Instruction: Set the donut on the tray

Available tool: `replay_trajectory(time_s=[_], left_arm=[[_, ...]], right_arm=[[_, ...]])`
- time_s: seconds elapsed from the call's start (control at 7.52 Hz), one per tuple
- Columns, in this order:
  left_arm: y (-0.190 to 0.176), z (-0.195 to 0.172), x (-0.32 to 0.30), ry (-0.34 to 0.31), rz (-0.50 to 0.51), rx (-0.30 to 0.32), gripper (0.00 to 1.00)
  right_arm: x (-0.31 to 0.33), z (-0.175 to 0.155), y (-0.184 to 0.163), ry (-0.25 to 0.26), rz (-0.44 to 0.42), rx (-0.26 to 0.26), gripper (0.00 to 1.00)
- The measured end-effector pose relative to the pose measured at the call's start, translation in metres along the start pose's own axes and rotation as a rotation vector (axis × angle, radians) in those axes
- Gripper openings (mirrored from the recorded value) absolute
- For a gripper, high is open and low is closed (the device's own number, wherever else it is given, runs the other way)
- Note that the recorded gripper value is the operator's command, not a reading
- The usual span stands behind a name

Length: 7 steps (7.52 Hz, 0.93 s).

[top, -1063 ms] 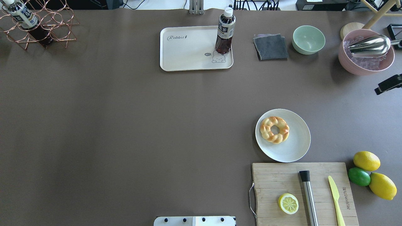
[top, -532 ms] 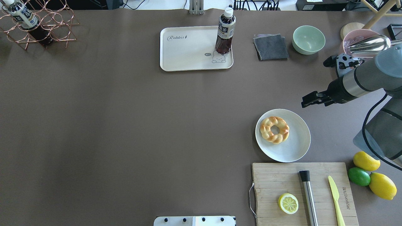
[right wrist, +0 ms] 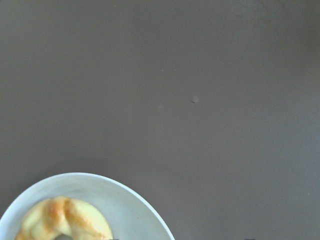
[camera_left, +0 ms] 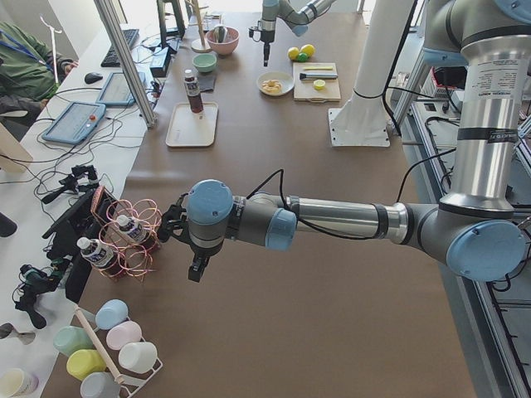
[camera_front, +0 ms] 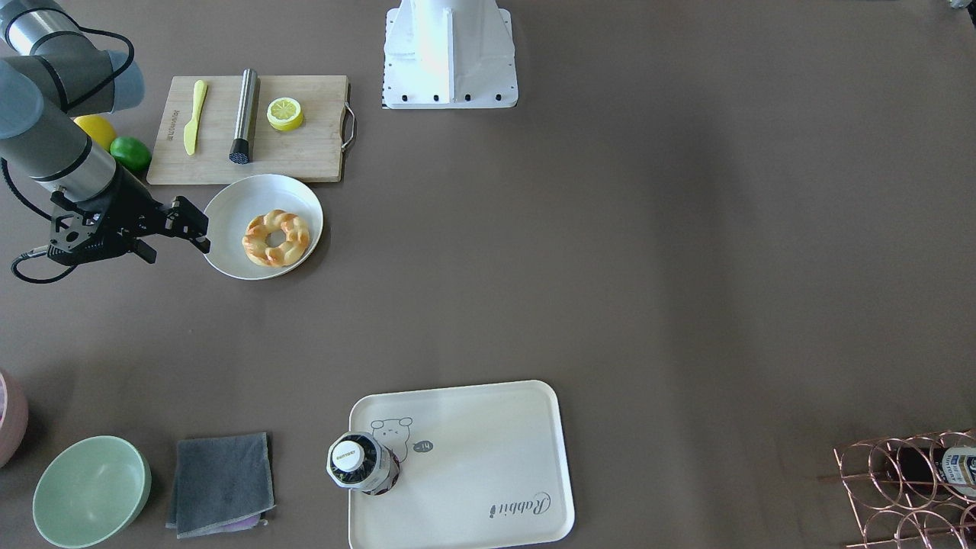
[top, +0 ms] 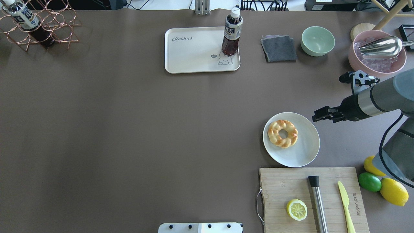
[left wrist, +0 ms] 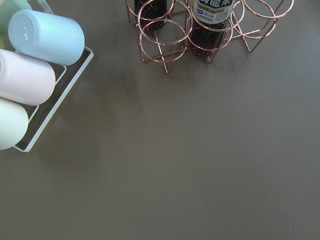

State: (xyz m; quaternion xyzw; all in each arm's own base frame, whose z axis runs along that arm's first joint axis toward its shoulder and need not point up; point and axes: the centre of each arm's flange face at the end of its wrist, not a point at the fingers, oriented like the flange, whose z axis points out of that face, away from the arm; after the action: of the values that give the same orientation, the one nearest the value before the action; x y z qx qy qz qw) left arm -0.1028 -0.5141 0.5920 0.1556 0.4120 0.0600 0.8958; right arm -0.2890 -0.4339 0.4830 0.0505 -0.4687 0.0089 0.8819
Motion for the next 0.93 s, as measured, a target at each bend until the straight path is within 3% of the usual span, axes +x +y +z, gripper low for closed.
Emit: replay_trajectory(time_s=[0.27,0.66,0.93], left_arm=[[-0.001,-0.001,0.002,0.0,0.004,0.003,0.99],[0.0,-0.003,0.004,0.0,0.006,0.006,0.99],[0.002,-0.004,0.005,0.0,0.007,0.007,0.99]], right_arm=[[0.012,0.011,0.023,0.011,0.017,-0.004,0.78],[-0.006,0.036,0.05,0.039,0.035,0.006,0.63],[-0.009,0.044,0.06,0.057,0.033,0.013,0.41]])
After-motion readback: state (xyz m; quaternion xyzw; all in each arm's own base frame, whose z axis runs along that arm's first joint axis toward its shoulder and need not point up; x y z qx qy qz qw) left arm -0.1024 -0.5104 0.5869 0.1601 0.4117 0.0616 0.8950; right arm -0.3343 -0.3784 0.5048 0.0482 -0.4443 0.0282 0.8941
